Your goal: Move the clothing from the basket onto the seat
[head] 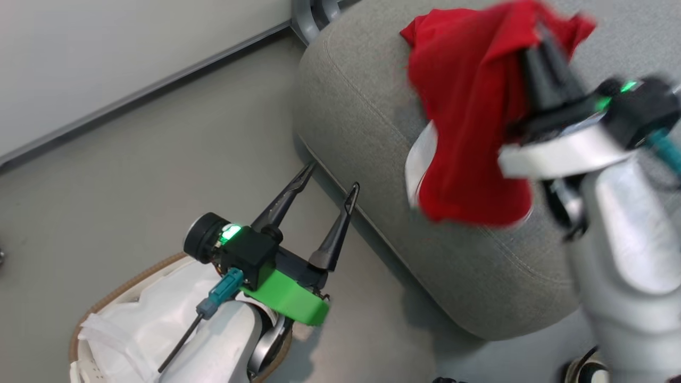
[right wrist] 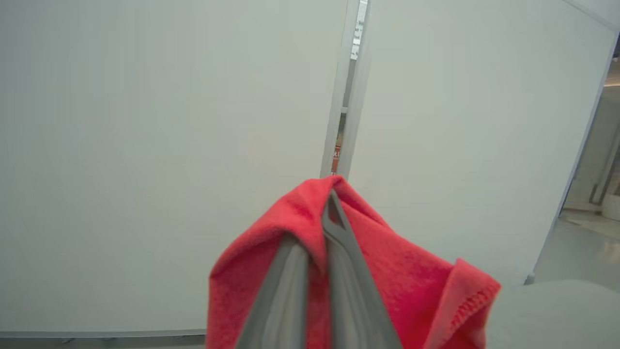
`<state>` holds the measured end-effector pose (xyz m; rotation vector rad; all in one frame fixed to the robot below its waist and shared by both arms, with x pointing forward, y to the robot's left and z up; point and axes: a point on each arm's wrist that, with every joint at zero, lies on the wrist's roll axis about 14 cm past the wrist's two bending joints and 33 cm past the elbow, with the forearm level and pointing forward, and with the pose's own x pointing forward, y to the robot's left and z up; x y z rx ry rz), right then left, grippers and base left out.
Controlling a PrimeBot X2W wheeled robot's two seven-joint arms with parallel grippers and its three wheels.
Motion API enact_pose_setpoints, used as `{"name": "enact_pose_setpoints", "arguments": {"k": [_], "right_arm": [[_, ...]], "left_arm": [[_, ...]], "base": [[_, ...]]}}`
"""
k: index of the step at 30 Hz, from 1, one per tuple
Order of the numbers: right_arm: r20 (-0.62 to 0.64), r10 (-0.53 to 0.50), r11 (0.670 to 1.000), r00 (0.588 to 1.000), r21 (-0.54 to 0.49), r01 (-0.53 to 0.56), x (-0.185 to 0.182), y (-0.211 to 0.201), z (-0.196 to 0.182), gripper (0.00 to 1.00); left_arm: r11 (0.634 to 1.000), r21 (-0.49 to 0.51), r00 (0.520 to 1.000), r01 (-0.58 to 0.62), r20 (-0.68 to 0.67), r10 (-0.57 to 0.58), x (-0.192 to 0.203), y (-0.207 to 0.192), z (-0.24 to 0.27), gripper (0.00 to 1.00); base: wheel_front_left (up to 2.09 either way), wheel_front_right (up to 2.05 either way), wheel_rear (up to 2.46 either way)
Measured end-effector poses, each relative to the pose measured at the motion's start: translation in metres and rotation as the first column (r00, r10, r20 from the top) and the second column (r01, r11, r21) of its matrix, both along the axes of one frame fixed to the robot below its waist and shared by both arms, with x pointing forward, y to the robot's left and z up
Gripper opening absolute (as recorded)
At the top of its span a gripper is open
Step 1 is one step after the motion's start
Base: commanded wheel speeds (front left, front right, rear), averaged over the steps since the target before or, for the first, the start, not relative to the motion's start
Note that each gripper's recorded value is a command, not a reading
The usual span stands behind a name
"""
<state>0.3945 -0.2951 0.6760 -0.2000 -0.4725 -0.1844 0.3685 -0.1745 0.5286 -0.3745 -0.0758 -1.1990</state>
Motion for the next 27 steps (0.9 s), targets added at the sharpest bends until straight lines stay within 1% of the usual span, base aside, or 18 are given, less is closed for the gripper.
{"name": "enact_pose_setpoints", "arguments": {"k": [2,3,4,6,8,10,11,13,15,18,20,23,27], "right_arm": [[0.029,-0.046,0.994,0.999,-0.102,0.049,0.005,-0.018,0.025,0.0],[0.042,-0.077,0.985,0.996,-0.154,0.083,0.007,-0.03,0.039,0.0],[0.057,-0.105,0.975,0.993,-0.191,0.114,0.01,-0.041,0.051,0.0],[0.061,-0.143,0.946,0.988,-0.286,0.154,0.019,-0.054,0.07,0.0],[0.09,-0.181,0.919,0.979,-0.338,0.201,0.027,-0.069,0.093,0.0],[0.101,-0.218,0.883,0.971,-0.404,0.24,0.035,-0.078,0.109,0.0],[0.111,-0.241,0.868,0.964,-0.421,0.265,0.039,-0.086,0.118,0.0],[0.117,-0.283,0.843,0.952,-0.443,0.305,0.044,-0.096,0.122,0.0],[0.081,-0.329,0.82,0.941,-0.469,0.327,0.054,-0.108,0.112,0.0],[0.033,-0.386,0.813,0.922,-0.46,0.357,0.065,-0.129,0.094,0.0],[-0.007,-0.418,0.816,0.908,-0.444,0.372,0.071,-0.141,0.076,0.0],[-0.112,-0.452,0.837,0.885,-0.397,0.377,0.08,-0.158,0.028,0.0],[-0.309,-0.48,0.861,0.821,-0.345,0.373,0.079,-0.174,-0.062,0.0]], "left_arm": [[1.0,0.004,1.0,0.002,-0.01,-0.002,0.005,0.001,-0.007,1.0],[1.0,0.006,1.0,0.002,-0.016,-0.002,0.007,0.002,-0.011,1.0],[1.0,0.01,1.0,0.001,-0.023,-0.001,0.01,0.003,-0.016,1.0],[1.0,0.015,0.999,-0.005,-0.037,0.006,0.016,0.006,-0.024,1.0],[1.0,0.027,0.999,-0.016,-0.045,0.017,0.024,0.01,-0.035,1.0],[0.999,0.028,0.998,-0.028,-0.053,0.029,0.031,0.014,-0.041,1.0],[0.999,0.029,0.998,-0.03,-0.061,0.031,0.033,0.015,-0.046,1.0],[0.999,0.035,0.997,-0.028,-0.074,0.031,0.035,0.017,-0.054,1.0],[0.999,0.038,0.996,-0.024,-0.09,0.028,0.036,0.019,-0.062,1.0],[0.999,0.047,0.994,-0.022,-0.105,0.027,0.037,0.023,-0.073,1.0],[0.998,0.051,0.994,-0.034,-0.106,0.039,0.043,0.027,-0.077,1.0],[0.997,0.058,0.991,-0.058,-0.114,0.064,0.052,0.035,-0.084,1.0],[0.992,0.085,0.986,-0.088,-0.133,0.099,0.061,0.048,-0.101,1.0]], "base": [[0.0,0.0,0.0],[0.0,0.0,0.0],[0.0,0.0,0.0],[0.0,0.0,0.0],[0.0,0.0,0.0],[0.0,0.0,0.0],[0.0,0.0,0.0],[0.0,0.0,0.0],[0.0,0.0,0.0],[0.0,0.0,0.0],[0.0,0.0,0.0],[0.0,0.0,0.0],[0.0,0.0,0.0]]}}
